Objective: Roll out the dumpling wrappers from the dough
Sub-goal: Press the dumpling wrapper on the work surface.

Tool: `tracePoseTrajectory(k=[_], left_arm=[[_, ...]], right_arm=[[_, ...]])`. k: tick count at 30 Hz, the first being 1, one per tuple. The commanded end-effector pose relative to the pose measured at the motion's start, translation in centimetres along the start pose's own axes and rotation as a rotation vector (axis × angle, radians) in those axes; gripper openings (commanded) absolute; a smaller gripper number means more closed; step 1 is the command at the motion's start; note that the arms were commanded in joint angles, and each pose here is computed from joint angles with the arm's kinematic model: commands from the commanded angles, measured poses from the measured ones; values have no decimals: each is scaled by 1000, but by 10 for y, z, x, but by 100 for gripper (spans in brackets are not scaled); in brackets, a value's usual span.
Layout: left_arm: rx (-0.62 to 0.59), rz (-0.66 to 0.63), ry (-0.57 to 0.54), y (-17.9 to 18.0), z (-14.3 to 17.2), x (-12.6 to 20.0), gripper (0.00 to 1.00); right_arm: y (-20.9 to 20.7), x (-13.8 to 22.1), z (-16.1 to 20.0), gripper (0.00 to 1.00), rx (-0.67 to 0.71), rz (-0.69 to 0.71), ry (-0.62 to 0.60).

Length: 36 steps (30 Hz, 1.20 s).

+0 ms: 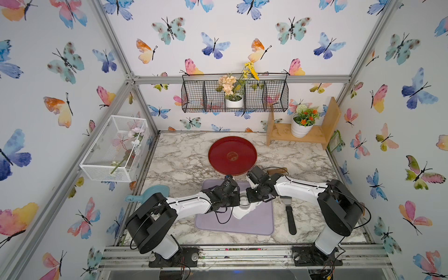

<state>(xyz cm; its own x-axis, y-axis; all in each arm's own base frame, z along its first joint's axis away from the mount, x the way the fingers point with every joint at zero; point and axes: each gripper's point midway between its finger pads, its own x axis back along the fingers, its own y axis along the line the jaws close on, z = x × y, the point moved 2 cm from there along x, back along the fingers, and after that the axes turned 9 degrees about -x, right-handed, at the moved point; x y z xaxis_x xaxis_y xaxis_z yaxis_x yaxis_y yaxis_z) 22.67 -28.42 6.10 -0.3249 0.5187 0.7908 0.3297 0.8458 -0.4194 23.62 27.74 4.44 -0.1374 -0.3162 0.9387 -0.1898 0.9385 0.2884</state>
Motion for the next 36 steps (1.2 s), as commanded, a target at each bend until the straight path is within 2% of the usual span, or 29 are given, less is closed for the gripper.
tracePoseTrajectory(k=[1, 11, 24, 36], left_arm=[[-113, -62, 259, 23, 58, -18, 0], [-127, -51, 303, 23, 64, -19, 0], [-75, -12, 370, 25, 88, -8, 0], [-46, 3, 397, 26, 99, 0, 0]], right_arm=[[-36, -42, 50, 2, -57, 95, 169], [-43, -32, 63, 2, -82, 103, 201], [-23, -35, 32, 2, 82, 122, 220], [-22, -44, 24, 2, 129, 127, 239]])
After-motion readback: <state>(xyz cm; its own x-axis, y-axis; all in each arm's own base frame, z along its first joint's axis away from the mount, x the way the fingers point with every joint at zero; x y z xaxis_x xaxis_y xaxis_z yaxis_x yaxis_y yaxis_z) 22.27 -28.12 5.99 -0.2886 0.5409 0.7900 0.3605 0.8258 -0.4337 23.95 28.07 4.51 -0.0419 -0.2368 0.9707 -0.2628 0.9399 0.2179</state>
